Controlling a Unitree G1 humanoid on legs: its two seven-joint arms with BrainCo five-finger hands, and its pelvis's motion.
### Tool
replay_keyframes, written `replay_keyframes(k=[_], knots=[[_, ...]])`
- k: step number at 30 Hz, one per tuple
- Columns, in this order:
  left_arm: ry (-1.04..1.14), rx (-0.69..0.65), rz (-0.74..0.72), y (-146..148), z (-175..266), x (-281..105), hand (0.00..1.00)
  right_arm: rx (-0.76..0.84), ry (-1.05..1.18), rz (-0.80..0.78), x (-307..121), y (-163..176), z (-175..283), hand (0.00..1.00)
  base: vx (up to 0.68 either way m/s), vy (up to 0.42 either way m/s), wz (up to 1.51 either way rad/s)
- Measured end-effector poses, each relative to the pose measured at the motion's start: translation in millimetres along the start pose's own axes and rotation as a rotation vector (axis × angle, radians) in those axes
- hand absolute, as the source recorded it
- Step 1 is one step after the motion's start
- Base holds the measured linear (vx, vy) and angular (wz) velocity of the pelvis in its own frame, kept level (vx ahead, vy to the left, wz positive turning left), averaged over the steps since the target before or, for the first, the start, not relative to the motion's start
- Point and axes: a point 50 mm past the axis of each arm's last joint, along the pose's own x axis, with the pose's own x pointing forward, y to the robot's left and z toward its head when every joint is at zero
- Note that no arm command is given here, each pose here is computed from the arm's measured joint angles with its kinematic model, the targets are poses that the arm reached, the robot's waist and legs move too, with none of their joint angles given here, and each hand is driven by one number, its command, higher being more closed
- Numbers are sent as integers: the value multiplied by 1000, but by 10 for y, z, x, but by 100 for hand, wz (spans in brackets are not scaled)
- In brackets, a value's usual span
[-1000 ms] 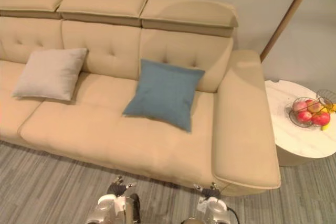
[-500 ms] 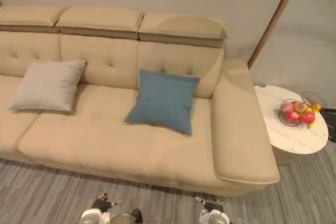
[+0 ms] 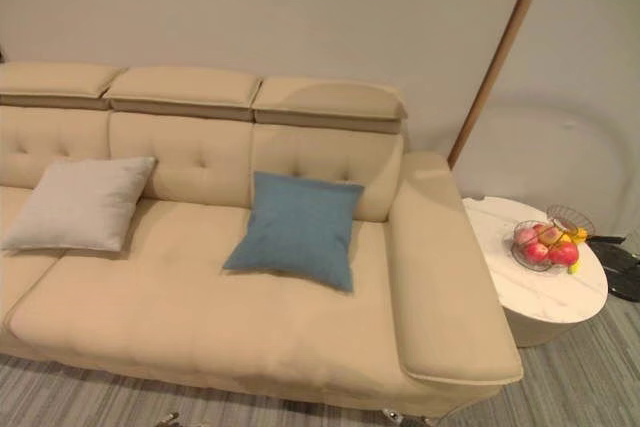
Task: Pick up cushions and gather them together orderly.
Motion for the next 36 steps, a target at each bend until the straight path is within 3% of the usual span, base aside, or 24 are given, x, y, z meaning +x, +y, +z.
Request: replay_keyframes(k=[14,20,28,36], knots=[[-28,0,-8,-30,98,17,0,-190,-74,28,0,155,174,0,2,-5,-14],[-63,-104,-6,-68,202,24,0,-252,-181,36,7,200,484,0,32,-23,-142],[-153,-102,-19,-99,480,47,0,-354,-214,84,-21,360,533,0,-80,56,-137],[-116,-166,-32,-189,321,7,0,-388,-291,101,-38,400,724,0,-34,-91,-139]])
